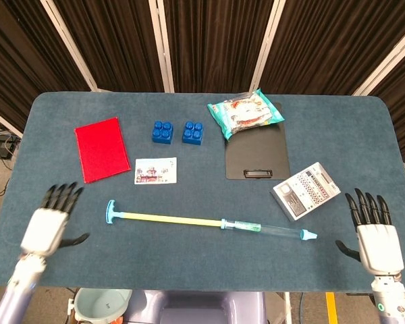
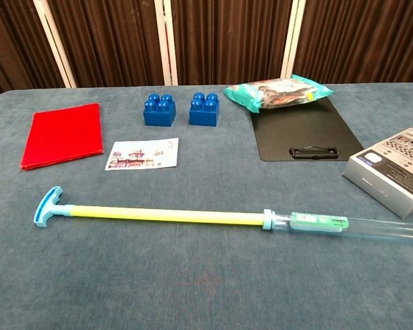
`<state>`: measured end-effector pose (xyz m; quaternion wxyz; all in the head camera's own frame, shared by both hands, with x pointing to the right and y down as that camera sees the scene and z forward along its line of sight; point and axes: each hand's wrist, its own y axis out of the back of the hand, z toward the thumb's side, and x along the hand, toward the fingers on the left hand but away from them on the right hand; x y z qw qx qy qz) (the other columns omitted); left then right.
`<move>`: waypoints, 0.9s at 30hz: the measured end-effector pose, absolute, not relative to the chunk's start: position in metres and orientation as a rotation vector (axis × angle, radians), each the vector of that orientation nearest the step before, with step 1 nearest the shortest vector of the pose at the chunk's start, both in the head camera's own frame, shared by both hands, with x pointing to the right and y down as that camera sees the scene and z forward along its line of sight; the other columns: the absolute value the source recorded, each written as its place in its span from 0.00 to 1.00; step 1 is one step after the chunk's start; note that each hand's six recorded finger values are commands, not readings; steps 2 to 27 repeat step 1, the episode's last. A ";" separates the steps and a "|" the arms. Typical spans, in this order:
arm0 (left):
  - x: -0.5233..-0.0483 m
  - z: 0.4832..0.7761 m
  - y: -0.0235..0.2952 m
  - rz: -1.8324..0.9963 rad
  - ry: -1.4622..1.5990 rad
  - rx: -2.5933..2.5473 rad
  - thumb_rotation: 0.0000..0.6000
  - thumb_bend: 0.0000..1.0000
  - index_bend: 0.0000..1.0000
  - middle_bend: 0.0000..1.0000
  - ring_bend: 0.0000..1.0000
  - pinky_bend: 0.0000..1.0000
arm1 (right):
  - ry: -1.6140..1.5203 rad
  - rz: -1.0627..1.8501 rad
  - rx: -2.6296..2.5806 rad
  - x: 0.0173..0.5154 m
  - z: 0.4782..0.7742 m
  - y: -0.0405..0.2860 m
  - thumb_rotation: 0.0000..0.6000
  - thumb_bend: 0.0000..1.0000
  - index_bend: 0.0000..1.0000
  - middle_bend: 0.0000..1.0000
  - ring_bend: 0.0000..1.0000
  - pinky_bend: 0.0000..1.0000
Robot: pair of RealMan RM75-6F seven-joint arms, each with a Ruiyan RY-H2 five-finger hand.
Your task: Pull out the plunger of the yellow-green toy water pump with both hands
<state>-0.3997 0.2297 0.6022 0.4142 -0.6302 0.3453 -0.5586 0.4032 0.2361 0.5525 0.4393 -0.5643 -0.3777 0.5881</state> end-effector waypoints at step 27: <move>-0.406 0.600 0.234 -1.427 0.870 -1.563 1.00 0.07 0.02 0.00 0.00 0.04 | -0.942 1.457 -1.410 0.403 0.552 0.238 1.00 0.00 0.00 0.00 0.00 0.00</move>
